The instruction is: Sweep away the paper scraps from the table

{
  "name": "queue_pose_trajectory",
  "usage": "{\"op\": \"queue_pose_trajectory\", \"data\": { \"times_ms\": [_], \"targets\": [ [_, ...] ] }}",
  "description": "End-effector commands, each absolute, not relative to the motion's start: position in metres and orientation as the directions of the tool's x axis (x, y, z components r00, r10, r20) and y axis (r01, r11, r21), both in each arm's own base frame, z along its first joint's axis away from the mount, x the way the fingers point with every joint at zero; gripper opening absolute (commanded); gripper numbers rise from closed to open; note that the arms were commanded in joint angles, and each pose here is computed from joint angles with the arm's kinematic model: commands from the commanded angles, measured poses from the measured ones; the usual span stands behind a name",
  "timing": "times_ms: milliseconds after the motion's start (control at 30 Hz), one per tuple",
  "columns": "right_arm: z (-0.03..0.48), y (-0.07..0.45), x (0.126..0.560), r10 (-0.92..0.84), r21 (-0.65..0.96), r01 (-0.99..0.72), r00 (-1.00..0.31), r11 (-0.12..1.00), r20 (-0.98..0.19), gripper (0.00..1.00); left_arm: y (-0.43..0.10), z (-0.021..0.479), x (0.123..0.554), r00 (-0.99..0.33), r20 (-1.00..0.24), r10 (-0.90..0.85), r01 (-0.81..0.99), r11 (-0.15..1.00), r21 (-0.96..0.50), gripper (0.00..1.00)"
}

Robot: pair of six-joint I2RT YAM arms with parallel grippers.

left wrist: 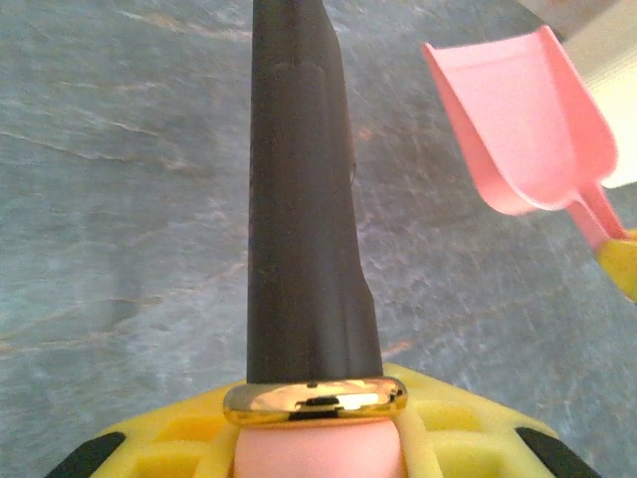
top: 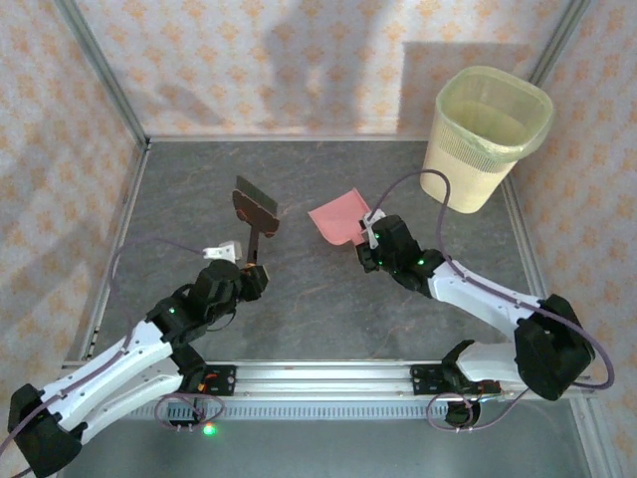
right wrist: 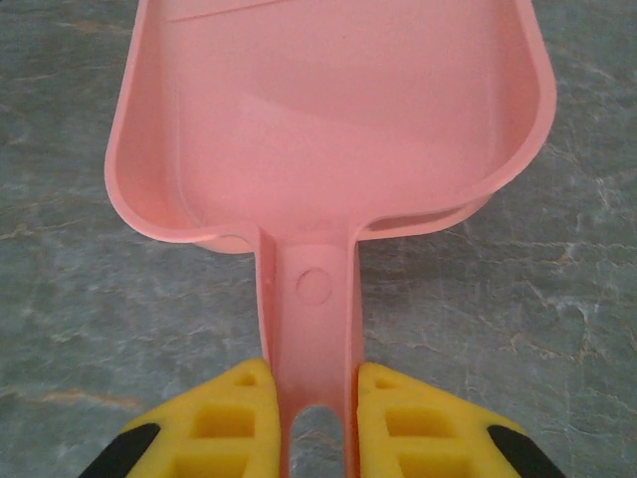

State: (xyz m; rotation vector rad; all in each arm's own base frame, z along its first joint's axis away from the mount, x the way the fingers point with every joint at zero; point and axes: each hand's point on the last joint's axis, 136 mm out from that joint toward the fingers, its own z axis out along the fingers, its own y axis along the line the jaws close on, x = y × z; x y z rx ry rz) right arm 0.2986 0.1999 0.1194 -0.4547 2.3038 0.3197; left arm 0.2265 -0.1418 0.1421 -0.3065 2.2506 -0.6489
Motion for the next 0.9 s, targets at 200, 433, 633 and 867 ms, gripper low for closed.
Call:
{"op": "queue_pose_trajectory", "data": {
  "times_ms": [200,433,633,867],
  "targets": [
    [0.104,0.171,0.326,-0.102,0.099,-0.258,-0.665,0.961,-0.740,0.11,-0.197,0.155,0.234,-0.776,-0.547,-0.314,0.144,0.756,-0.638,0.00],
    [0.085,0.158,0.329,-0.091,0.070,-0.204,-0.682,0.976,-0.725,0.13,-0.217,0.129,0.226,-0.882,-0.383,-0.274,0.083,0.711,-0.698,0.00],
    [0.079,0.167,0.332,-0.083,0.104,-0.223,-0.696,0.969,-0.714,0.18,-0.222,0.121,0.219,-0.919,-0.293,-0.263,0.041,0.677,-0.734,0.00],
    [0.066,0.167,0.336,-0.065,0.109,-0.188,-0.732,0.976,-0.678,0.32,-0.205,0.086,0.211,-0.956,-0.163,-0.245,-0.089,0.768,-0.634,0.00]
  ]
}}
